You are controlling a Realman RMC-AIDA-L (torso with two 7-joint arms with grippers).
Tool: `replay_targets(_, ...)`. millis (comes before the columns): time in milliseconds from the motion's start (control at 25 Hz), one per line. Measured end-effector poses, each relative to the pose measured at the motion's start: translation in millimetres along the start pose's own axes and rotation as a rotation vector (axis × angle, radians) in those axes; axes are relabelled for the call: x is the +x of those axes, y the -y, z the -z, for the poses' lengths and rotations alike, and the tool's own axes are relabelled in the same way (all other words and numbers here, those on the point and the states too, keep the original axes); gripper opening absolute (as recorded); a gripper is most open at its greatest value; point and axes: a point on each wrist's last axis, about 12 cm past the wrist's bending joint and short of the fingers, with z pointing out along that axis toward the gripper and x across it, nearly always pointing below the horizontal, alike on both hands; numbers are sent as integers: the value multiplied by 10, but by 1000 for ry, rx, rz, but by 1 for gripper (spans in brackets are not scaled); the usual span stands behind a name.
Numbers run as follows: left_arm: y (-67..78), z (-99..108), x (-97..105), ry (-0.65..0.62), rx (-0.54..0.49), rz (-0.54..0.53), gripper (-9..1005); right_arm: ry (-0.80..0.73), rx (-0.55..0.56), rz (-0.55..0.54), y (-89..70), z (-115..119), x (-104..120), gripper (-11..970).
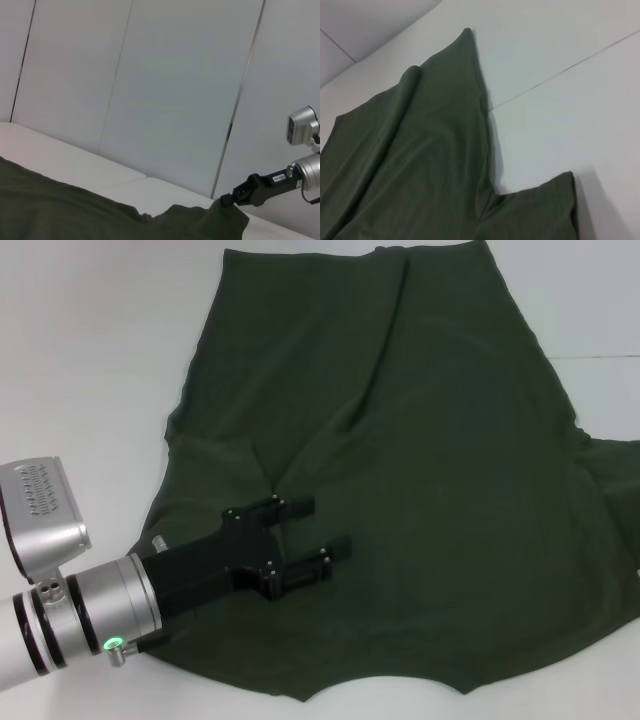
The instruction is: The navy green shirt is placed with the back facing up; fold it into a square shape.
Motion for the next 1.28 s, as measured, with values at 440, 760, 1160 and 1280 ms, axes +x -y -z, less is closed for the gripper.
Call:
replay_targets(440,1,2,25,0,-13,14,752,28,32,84,-7,-3,-154,11)
replay_targets(760,0,1,27,-1,-15,15,753,38,55,167,-68,-90,-241,12)
replay_targets(1160,-3,-3,21,1,-15,14,752,33,47,216,-177,-175,-345,11)
replay_targets(1280,-4,-3,20,2,-16,15,752,28,42,224,-202,-196,-348,11)
